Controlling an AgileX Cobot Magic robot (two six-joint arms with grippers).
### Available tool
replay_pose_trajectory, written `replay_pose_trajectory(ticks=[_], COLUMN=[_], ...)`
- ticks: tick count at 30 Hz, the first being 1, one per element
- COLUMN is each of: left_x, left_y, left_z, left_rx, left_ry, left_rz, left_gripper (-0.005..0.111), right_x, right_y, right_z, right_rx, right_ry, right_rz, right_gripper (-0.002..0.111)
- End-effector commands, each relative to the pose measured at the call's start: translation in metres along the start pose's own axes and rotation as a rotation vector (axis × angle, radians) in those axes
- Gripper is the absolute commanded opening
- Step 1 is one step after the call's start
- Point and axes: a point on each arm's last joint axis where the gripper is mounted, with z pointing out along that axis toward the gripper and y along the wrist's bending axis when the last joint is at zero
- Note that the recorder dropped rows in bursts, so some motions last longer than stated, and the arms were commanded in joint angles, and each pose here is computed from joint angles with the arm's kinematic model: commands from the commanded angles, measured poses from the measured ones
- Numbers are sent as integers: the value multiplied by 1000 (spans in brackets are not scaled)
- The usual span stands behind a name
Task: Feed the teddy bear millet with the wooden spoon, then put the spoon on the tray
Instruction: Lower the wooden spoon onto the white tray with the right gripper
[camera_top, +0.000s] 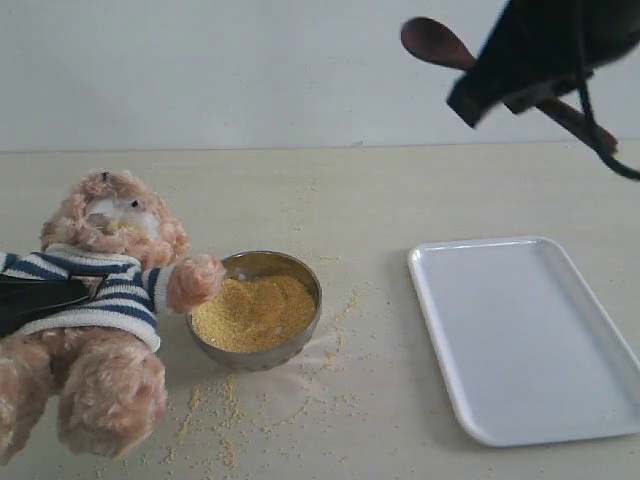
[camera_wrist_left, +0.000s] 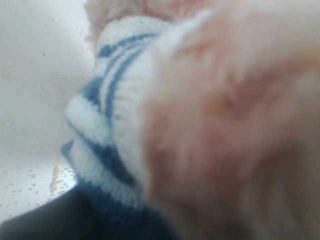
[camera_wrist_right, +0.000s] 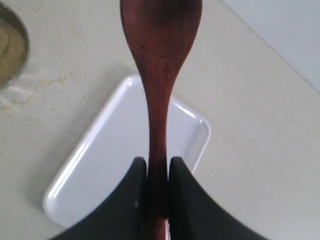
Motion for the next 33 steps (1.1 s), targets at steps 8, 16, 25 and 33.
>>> replay_pose_trajectory(ticks=[8,16,25,33], left_x=[-1,-1,-1,-1], left_y=[-4,-4,-4,-4], left_z=[-1,-1,-1,-1], left_rx=[41,41,41,40], left_ry=[-11,-11,-11,-12], left_rz=[59,59,71,104], left_gripper=[5,5,5,5], right_x=[92,107,105,108], right_y=[-19,-27,-16,-7], right_z=[55,82,121,163], right_rx=[53,60,-22,-56], right_ry=[32,-85,-27,67], right_rz=[173,342,396,379], right_gripper=[0,0,0,0])
